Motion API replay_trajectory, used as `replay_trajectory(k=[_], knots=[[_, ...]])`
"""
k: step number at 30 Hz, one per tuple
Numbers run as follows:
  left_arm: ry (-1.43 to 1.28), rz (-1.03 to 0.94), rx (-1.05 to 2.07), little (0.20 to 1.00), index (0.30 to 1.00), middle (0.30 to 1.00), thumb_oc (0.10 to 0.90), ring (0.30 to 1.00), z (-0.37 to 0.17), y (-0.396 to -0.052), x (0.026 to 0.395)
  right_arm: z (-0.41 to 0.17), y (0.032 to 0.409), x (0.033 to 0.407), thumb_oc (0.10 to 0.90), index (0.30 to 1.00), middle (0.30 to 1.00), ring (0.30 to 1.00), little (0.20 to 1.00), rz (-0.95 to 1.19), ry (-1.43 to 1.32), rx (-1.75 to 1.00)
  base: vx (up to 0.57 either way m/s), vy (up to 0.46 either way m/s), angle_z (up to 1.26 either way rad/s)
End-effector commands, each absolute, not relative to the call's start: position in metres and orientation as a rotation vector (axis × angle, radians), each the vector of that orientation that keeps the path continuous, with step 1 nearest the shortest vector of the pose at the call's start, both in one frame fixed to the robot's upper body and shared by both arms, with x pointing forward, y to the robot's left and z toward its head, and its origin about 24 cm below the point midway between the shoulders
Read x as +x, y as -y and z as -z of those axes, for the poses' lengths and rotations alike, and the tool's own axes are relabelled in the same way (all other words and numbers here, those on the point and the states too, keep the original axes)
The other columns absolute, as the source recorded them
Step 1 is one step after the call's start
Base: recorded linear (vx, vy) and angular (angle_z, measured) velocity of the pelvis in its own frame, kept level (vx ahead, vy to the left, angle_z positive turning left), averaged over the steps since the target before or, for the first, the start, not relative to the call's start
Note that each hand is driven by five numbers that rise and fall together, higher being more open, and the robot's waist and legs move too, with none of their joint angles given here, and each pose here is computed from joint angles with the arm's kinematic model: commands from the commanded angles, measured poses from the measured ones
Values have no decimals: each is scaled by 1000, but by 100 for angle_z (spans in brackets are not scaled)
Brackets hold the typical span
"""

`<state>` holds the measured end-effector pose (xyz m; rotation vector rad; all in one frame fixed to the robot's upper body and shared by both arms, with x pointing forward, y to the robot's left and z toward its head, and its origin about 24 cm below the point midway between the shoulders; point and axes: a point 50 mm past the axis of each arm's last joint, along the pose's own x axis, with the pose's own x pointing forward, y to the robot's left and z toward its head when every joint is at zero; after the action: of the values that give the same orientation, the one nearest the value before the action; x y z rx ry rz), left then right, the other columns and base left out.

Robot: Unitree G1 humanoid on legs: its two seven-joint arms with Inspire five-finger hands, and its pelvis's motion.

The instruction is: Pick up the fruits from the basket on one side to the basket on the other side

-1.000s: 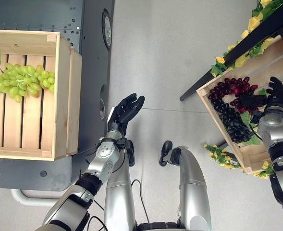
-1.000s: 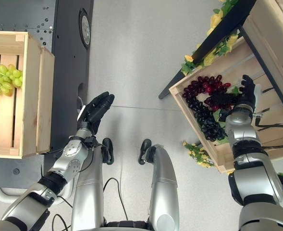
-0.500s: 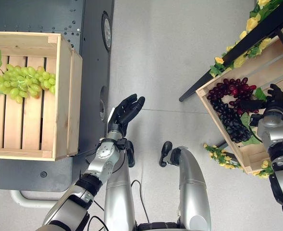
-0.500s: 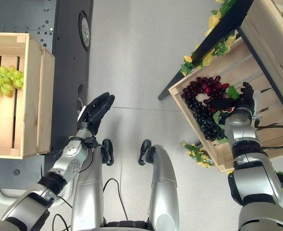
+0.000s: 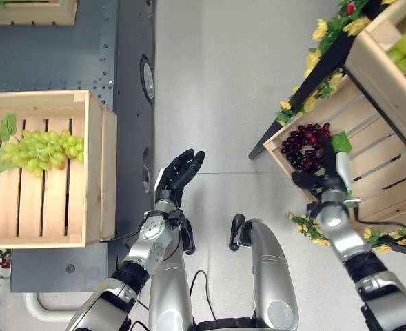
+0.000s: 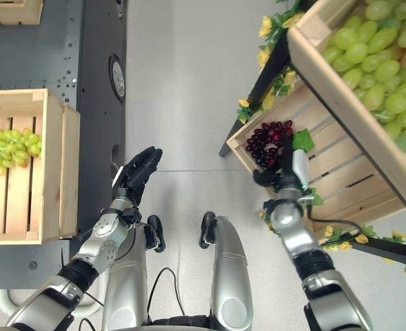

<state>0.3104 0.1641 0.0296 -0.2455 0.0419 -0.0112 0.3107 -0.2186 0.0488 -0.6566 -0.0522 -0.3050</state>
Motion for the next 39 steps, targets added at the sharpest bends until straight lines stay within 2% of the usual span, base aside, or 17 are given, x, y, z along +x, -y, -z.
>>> replay_trajectory(k=[1,11,17,20,24,25,39], knots=[[173,60,-314,900,900,900,800,900,-62,-146,311,-89,215,309,800,900,900,900,900,376,344,-658,15,24,-5],[167,-26,-298,900,900,900,800,900,-47,-159,299,-71,193,288,800,900,900,900,900,249,415,-793,4,8,-2],[241,-96,-92,900,900,900,800,900,-55,-173,294,-55,191,279,800,900,900,900,900,130,375,-812,34,-17,9],[327,-145,175,900,900,900,800,900,-68,-187,292,-50,194,276,800,900,900,900,900,118,339,-802,51,-57,14],[409,-204,321,900,900,900,800,900,-86,-206,291,-50,198,276,800,900,900,900,900,128,321,-799,18,-36,28],[466,-238,394,900,900,900,800,900,-99,-220,288,-47,202,273,800,900,900,900,900,141,302,-798,16,-47,14],[503,-262,611,900,900,900,800,900,-112,-266,262,-10,201,247,800,900,900,900,900,86,143,-779,93,-17,30]])
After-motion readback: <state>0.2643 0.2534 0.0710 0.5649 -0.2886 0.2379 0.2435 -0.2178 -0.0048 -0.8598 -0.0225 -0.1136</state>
